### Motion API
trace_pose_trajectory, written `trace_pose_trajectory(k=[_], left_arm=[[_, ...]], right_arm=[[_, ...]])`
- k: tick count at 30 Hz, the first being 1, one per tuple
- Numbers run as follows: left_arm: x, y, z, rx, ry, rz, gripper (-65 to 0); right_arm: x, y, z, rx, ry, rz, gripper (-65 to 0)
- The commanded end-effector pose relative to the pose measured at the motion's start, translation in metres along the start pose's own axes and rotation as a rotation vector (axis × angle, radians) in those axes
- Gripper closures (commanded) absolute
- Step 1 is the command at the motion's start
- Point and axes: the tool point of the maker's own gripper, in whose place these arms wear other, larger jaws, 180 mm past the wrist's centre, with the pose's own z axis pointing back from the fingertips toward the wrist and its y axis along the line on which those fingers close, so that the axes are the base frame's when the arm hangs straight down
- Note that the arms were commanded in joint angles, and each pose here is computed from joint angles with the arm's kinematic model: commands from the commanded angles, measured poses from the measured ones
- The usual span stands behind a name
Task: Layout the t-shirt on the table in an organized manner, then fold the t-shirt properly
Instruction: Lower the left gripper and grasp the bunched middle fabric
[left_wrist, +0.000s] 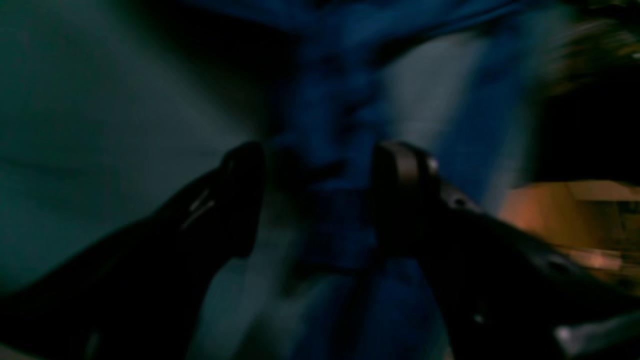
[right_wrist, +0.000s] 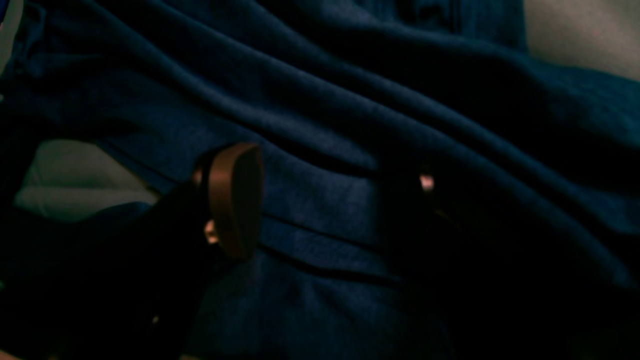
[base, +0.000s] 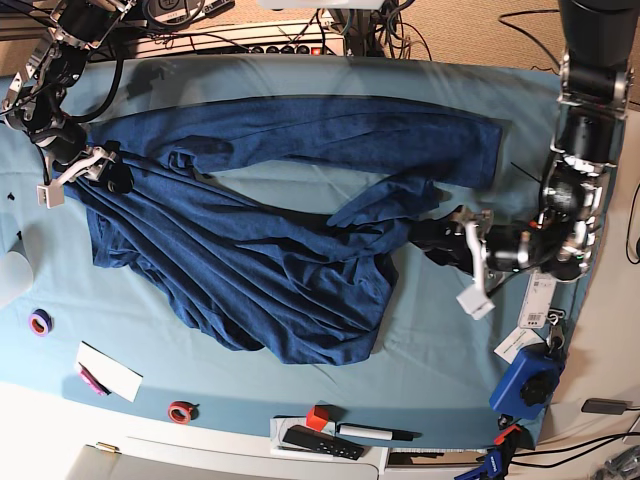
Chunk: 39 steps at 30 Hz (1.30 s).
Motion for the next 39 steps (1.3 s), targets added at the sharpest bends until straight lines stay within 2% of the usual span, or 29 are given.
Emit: trace_pose_trajectory(k=[1,3,6,9,12,16,21,27,33,37,39], left_arm=[[0.024,-0.003,0.002,-0.001,-0.065,-0.039,-34.5],[0.027,-0.005,-0.009,0.012,-0.070,-0.031,-33.8],[0.034,-0.018,-0.023,-0.024,-0.088,-0.033,-31.2],[0.040,-0.031,-0.037,-0.051,-0.100,-0.041,-31.2],[0.041,-0.028,-0.055,0.019,-0.079,-0.052,-31.2],[0.051,-0.024,-0.068,0.096,-0.107,-0.060,-30.8],[0.059,-0.034,-0.080,0.087,-0.128,-0.060,-28.9],[0.075,-0.043,-0.080,0.055,-0.157,-0.100,-28.9],[0.104,-0.041,-0.070,0.073,-0.191,-0.141,-28.9],[0.106,-0.032,-0.069,0.119,-0.182,-0.129,-28.9],[0.099,-0.019,-0.070,0.190,-0.145,-0.126,-28.9]], right_arm=[[0.019,-0.001,0.006,0.000,-0.054,0.024,-37.1],[0.019,-0.001,0.006,0.000,-0.054,0.024,-37.1],[0.019,-0.001,0.006,0.000,-0.054,0.024,-37.1],[0.019,-0.001,0.006,0.000,-0.054,0.024,-37.1],[0.019,-0.001,0.006,0.000,-0.054,0.024,-37.1],[0.019,-0.001,0.006,0.000,-0.054,0.024,-37.1],[0.019,-0.001,0.006,0.000,-0.054,0.024,-37.1],[0.019,-0.001,0.006,0.000,-0.055,0.024,-37.1],[0.019,-0.001,0.006,0.000,-0.054,0.024,-37.1],[0.019,-0.001,0.006,0.000,-0.054,0.024,-37.1],[0.019,-0.001,0.006,0.000,-0.055,0.024,-37.1]])
